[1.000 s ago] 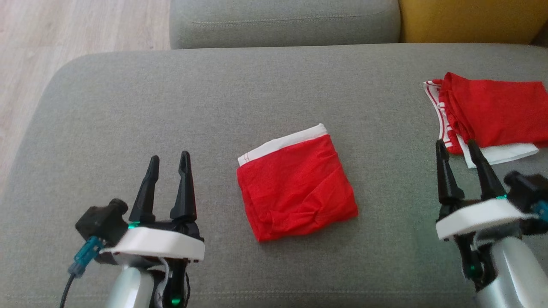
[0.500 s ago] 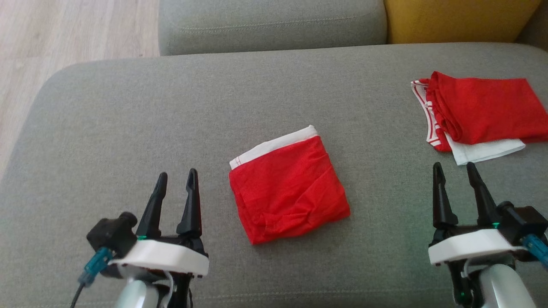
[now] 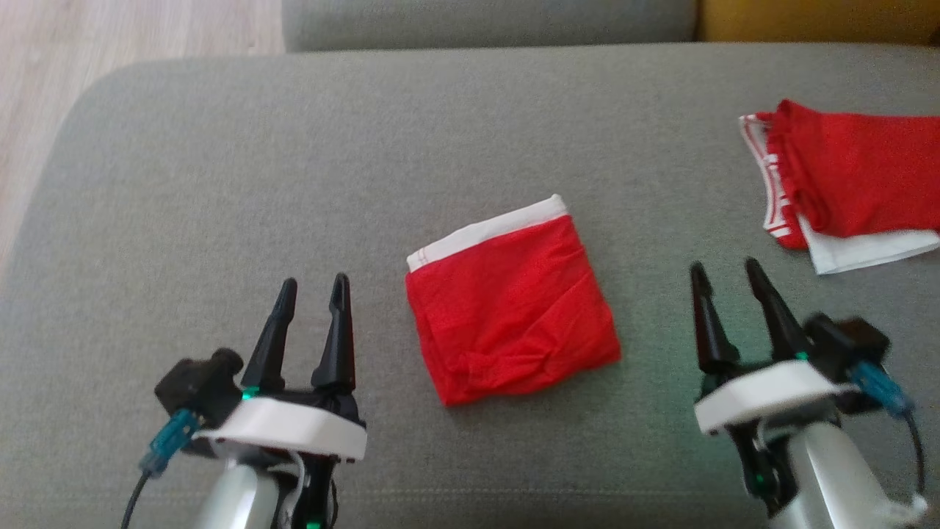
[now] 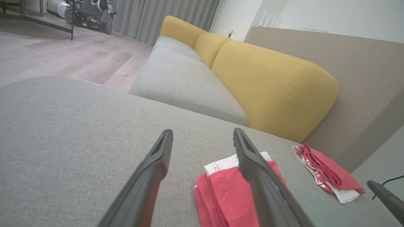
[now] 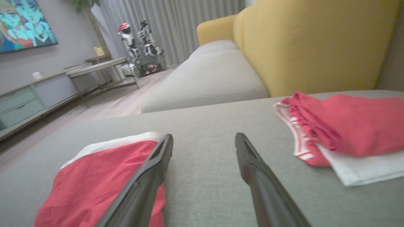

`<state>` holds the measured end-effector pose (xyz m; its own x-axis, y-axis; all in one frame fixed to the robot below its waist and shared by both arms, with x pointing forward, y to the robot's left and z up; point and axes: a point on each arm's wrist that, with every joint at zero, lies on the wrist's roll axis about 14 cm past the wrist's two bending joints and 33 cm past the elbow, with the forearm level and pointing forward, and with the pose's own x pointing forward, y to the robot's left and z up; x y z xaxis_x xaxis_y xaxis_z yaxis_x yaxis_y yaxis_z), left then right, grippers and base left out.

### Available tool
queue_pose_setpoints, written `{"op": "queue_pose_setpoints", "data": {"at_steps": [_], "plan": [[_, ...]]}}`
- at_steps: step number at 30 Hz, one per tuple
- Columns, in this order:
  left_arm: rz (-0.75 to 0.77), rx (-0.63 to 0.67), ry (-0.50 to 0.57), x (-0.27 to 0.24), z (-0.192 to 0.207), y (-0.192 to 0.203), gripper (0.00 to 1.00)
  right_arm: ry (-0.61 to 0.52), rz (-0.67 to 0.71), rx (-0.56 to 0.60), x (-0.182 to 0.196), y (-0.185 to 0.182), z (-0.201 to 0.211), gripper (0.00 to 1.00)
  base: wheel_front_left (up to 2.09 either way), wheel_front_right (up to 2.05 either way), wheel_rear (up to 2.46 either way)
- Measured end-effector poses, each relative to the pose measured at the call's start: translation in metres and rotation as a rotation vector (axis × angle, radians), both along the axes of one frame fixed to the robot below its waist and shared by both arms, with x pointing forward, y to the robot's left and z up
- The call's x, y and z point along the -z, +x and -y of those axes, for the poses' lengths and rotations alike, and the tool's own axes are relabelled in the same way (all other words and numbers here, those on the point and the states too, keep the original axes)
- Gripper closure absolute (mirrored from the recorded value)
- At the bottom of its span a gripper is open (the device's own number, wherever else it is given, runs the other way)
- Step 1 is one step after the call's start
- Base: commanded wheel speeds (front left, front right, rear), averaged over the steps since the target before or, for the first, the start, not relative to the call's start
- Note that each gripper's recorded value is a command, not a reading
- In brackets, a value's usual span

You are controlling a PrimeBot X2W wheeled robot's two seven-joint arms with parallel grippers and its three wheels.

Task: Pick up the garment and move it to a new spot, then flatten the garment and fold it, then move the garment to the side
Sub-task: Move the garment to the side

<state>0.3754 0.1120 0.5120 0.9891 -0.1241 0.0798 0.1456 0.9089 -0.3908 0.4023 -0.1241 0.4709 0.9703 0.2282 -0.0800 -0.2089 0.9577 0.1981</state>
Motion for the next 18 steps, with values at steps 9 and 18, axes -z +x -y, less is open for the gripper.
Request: {"op": "queue_pose_setpoints", "data": {"at_steps": [9,18], "plan": [[-0.026,-0.035,0.010,0.009,-0.012,0.010,0.00,0.053,-0.244,-0.191,0.049,0.021,-0.058,0.00,0.00,0.00,0.00],[-0.041,-0.095,0.016,0.013,-0.032,0.007,0.00,0.085,-0.454,-0.282,0.092,0.014,-0.087,0.00,0.00,0.00,0.00]]}}
